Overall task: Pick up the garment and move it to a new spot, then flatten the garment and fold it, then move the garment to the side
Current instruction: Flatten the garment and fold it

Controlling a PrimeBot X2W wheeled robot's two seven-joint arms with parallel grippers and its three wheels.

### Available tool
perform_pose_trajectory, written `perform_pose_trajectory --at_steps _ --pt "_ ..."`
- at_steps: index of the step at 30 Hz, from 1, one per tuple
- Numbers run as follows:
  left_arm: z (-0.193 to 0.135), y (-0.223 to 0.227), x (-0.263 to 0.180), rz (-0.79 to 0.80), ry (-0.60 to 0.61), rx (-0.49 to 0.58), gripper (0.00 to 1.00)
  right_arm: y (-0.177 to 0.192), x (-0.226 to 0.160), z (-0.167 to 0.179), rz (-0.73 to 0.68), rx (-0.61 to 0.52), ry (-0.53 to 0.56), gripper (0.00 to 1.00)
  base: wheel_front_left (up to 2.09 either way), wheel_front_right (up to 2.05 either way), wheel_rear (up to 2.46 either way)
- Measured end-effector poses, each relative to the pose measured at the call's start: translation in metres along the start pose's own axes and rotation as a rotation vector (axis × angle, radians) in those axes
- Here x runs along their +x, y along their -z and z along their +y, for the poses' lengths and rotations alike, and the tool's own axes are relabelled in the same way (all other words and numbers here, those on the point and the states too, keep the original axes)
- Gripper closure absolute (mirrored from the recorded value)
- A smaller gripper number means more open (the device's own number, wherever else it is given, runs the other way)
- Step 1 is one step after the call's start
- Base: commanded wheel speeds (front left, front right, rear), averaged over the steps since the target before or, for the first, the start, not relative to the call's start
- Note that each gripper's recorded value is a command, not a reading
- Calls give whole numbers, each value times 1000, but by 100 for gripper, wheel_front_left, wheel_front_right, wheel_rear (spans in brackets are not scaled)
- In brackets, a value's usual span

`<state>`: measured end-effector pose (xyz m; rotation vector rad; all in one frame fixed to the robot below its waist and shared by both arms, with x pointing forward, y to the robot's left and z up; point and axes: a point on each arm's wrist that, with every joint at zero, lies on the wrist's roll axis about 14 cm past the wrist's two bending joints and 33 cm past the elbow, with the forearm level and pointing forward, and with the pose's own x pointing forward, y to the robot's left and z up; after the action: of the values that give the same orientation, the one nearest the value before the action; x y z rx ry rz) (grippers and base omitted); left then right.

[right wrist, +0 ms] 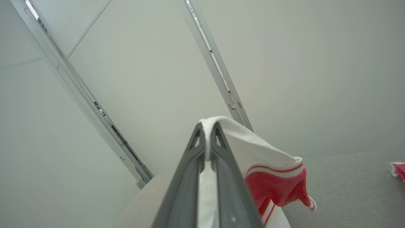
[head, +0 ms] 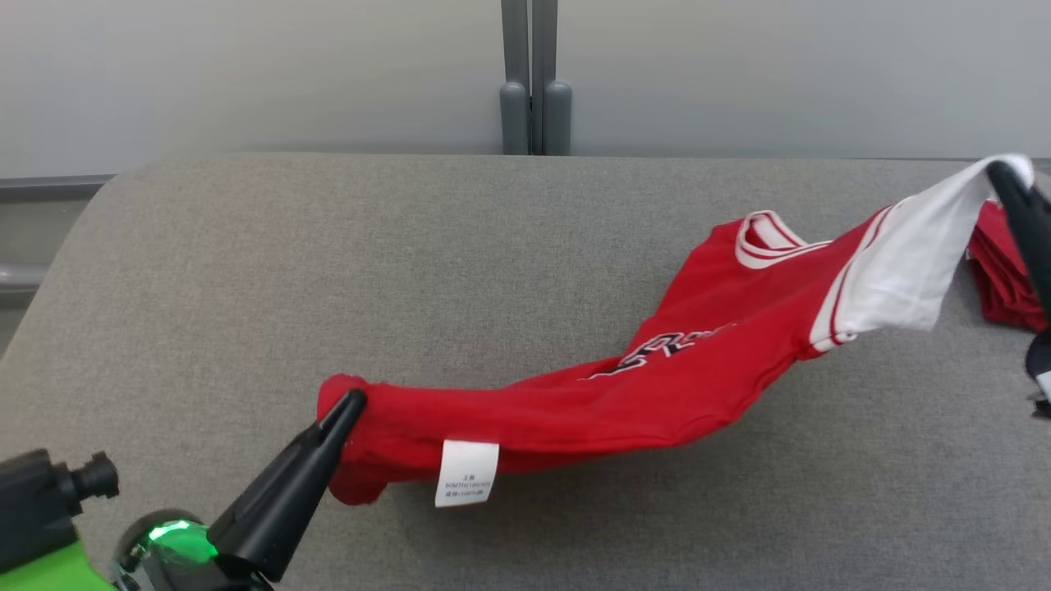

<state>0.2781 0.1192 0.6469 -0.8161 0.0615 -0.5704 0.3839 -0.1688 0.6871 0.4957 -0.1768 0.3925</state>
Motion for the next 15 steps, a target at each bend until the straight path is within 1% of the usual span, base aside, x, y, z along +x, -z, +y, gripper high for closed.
perform_pose_trajectory --at_steps 2,4,7,10,12,15 --pt "-13 -10 7 8 48 46 100 -23 2 8 -50 -19 -34 100 0 0 0" --pt "-22 -21 19 22 90 71 100 -44 8 7 -80 -57 -41 100 0 0 0" --pt "-20 -40 45 47 113 116 100 -64 28 -2 -94 -115 -24 100 0 0 0" --pt "4 -64 84 86 72 190 100 -76 62 -16 -89 -172 16 100 0 0 0" --pt "26 -88 119 79 18 236 100 -85 93 -29 -90 -244 69 100 0 0 0" --pt "57 -119 168 58 -66 282 100 -86 141 -41 -73 -299 119 100 0 0 0"
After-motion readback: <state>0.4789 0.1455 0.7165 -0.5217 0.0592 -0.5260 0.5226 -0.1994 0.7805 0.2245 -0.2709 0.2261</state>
